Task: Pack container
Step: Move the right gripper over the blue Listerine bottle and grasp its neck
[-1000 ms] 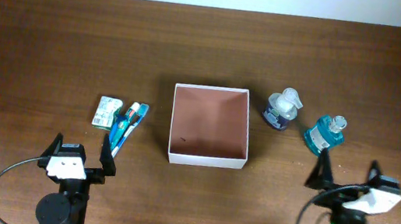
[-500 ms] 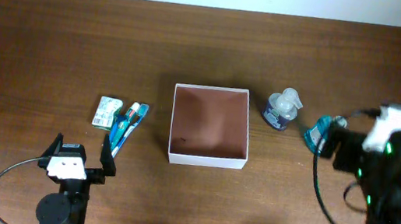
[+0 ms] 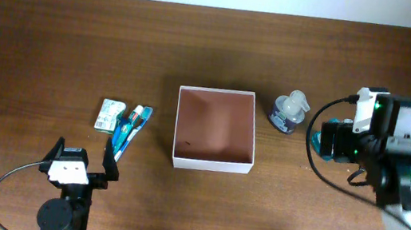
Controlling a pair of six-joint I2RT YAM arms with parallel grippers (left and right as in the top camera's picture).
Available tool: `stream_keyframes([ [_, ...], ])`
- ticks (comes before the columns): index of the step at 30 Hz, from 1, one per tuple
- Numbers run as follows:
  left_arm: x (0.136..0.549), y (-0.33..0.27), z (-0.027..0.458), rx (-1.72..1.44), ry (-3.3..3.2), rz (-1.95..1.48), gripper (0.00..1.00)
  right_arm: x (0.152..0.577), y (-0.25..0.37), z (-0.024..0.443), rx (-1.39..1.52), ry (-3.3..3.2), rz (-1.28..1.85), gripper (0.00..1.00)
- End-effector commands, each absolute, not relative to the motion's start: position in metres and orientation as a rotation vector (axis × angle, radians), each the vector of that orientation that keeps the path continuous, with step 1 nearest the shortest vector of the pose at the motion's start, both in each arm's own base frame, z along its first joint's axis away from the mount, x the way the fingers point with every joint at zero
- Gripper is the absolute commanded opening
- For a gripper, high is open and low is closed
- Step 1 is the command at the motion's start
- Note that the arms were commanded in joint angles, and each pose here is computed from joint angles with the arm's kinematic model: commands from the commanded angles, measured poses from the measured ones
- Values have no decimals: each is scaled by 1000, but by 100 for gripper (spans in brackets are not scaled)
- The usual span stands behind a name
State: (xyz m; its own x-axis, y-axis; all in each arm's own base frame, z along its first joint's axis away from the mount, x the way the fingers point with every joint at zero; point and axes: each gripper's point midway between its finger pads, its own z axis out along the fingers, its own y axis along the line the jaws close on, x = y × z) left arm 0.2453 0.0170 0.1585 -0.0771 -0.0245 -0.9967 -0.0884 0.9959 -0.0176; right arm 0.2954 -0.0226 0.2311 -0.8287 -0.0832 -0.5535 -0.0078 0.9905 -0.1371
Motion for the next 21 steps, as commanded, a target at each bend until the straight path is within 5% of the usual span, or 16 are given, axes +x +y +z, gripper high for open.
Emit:
stream_keyframes([
  [1, 245, 15, 158, -69, 1645, 54, 99, 303, -30, 227, -40, 2609, -86, 96],
  [4, 245, 15, 158, -69, 1645, 54, 99, 310, -42, 219, -7, 2686, 18, 91],
  [8, 245, 15, 158, -69, 1645, 54, 99, 317, -40, 207, -42, 2722, 102, 73],
  [21, 245, 15, 158, -69, 1645, 54, 99, 328, -46, 194, -97, 2746, 60, 60],
])
